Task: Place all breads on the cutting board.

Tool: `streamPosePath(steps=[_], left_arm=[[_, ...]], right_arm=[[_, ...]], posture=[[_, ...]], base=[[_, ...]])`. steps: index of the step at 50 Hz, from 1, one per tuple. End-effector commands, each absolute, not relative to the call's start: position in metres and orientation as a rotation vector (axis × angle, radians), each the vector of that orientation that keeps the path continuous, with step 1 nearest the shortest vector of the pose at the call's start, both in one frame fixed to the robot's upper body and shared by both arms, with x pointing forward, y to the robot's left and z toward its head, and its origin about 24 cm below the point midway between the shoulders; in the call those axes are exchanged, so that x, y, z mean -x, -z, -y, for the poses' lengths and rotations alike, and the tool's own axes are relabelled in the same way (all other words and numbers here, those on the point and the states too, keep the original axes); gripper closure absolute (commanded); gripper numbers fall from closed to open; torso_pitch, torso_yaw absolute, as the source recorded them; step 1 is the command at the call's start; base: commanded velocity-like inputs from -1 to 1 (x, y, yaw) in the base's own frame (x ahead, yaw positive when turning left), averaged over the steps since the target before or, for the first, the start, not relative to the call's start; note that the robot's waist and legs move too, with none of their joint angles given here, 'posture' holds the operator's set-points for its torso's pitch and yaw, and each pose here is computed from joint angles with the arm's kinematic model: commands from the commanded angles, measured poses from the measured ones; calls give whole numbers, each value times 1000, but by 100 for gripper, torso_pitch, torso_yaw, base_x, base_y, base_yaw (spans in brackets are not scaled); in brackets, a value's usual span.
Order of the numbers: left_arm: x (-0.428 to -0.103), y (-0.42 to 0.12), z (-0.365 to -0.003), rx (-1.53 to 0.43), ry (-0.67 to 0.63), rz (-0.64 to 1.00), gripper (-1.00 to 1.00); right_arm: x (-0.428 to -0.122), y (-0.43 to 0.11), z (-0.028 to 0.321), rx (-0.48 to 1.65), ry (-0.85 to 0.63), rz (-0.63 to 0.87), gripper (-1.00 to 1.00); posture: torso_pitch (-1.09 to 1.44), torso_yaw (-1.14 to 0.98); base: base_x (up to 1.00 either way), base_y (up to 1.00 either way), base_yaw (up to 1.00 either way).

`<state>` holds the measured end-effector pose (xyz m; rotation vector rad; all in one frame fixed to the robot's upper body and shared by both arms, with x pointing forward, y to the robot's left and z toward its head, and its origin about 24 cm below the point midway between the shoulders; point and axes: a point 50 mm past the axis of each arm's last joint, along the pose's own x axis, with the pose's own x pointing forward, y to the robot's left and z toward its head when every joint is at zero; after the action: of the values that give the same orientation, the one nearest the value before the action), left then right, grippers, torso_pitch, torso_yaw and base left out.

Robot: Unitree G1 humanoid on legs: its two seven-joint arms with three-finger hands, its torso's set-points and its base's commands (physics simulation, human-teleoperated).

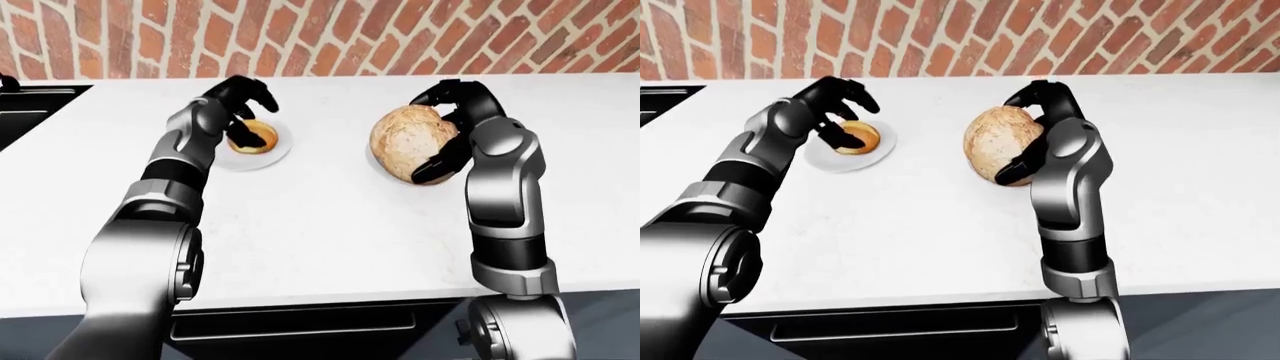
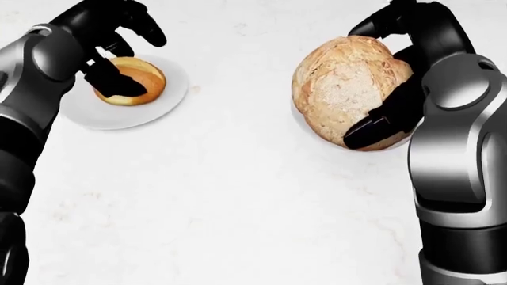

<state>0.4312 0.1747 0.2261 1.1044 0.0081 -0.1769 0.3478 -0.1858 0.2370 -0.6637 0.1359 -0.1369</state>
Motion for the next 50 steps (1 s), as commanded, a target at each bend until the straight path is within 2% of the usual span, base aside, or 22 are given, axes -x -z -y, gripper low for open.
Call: streamPosePath(steps=[1, 12, 15, 22, 28, 40, 50], left_arm=[[-431, -259, -169, -1106, 138, 112, 7], [-430, -272, -171, -1091, 130, 146, 46], [-429, -277, -173, -1090, 117, 159, 65], [-426, -298, -176, -1060, 91, 214, 73], [-422, -315, -177, -1029, 71, 268, 96], [-410, -346, -181, -997, 54, 354, 100], [-404, -354, -185, -982, 42, 373, 100]], right_arm=[[-344, -259, 184, 677, 163, -43, 100], [-342, -262, 184, 677, 165, -38, 100], [-342, -262, 184, 674, 165, -38, 100], [-339, -265, 183, 674, 167, -32, 100], [-337, -269, 185, 670, 171, -22, 100], [-331, -281, 181, 674, 178, 13, 100], [-326, -287, 177, 678, 177, 29, 100]], posture=[[0, 0], [0, 0], [0, 0], [0, 0], [0, 0], [0, 0], [0, 0]], base=[[0, 0, 0], [0, 0, 0], [0, 0, 0], [0, 0, 0], [0, 0, 0], [-1, 0, 0], [-39, 19, 0]])
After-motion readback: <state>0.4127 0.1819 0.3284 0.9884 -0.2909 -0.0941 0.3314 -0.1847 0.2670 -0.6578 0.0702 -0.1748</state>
